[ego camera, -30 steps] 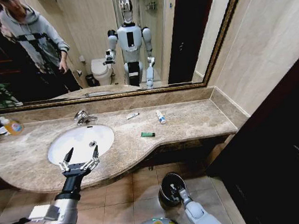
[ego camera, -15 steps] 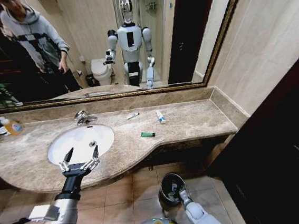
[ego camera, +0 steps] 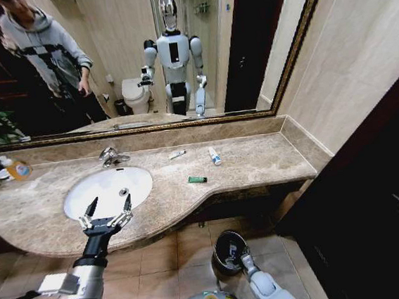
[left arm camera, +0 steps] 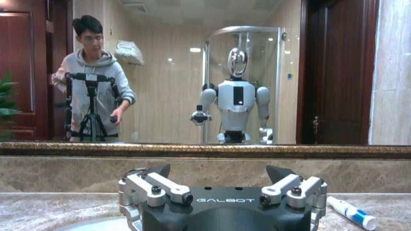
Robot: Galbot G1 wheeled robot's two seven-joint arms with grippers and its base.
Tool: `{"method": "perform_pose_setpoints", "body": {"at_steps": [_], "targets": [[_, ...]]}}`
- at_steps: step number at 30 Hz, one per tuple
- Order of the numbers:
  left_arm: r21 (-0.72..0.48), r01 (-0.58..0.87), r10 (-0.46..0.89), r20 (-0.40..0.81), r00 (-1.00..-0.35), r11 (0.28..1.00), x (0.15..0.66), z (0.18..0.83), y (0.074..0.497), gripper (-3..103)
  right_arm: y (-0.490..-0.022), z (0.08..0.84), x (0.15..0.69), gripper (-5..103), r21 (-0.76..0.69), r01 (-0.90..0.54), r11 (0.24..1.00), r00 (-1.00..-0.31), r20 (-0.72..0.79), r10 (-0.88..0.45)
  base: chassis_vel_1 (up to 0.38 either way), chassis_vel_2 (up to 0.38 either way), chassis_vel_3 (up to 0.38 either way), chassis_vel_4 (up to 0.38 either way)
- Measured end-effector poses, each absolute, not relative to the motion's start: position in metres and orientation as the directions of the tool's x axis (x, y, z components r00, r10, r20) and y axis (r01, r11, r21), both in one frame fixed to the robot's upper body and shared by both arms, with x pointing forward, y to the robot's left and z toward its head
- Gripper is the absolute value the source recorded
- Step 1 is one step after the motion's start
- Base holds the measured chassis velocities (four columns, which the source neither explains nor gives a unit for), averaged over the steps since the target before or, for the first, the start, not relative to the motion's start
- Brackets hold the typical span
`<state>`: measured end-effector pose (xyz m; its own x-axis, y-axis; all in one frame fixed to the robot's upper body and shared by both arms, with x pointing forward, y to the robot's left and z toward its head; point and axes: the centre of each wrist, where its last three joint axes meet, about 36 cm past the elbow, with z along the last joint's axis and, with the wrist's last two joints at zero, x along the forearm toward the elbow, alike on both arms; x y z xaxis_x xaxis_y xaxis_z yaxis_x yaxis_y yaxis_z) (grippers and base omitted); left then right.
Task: Pick up the trash from the sink and place it in the trash bin.
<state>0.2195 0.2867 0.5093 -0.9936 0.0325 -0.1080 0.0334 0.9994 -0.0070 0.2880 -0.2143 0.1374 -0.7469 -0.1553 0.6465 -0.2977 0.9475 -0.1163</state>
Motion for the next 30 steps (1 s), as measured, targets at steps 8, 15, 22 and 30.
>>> {"method": "perform_pose_setpoints", "body": {"at_steps": [8, 15, 22, 30], "targets": [[-0.007, 0.033, 0.032, -0.108, -0.994, 0.999, 0.219, 0.509, 0.287, 100, -0.221, 0.194, 0.267, 100, -0.158, -0.242, 0.957, -0.829, 0.546, -0.119, 0.0, 0.0, 0.0, 0.0], [-0.007, 0.034, 0.033, -0.108, -0.994, 0.999, 0.219, 0.509, 0.287, 100, -0.222, 0.251, 0.242, 100, -0.173, -0.198, 0.965, -0.887, 0.45, -0.102, 0.0, 0.0, 0.0, 0.0], [-0.007, 0.033, 0.032, -0.108, -0.994, 0.999, 0.219, 0.509, 0.287, 100, -0.218, 0.322, 0.209, 100, -0.157, -0.177, 0.972, -0.927, 0.359, -0.111, 0.0, 0.0, 0.0, 0.0], [-0.007, 0.033, 0.032, -0.108, -0.994, 0.999, 0.219, 0.509, 0.287, 100, -0.209, 0.366, 0.204, 100, -0.153, -0.169, 0.974, -0.95, 0.287, -0.12, 0.0, 0.0, 0.0, 0.0]]}}
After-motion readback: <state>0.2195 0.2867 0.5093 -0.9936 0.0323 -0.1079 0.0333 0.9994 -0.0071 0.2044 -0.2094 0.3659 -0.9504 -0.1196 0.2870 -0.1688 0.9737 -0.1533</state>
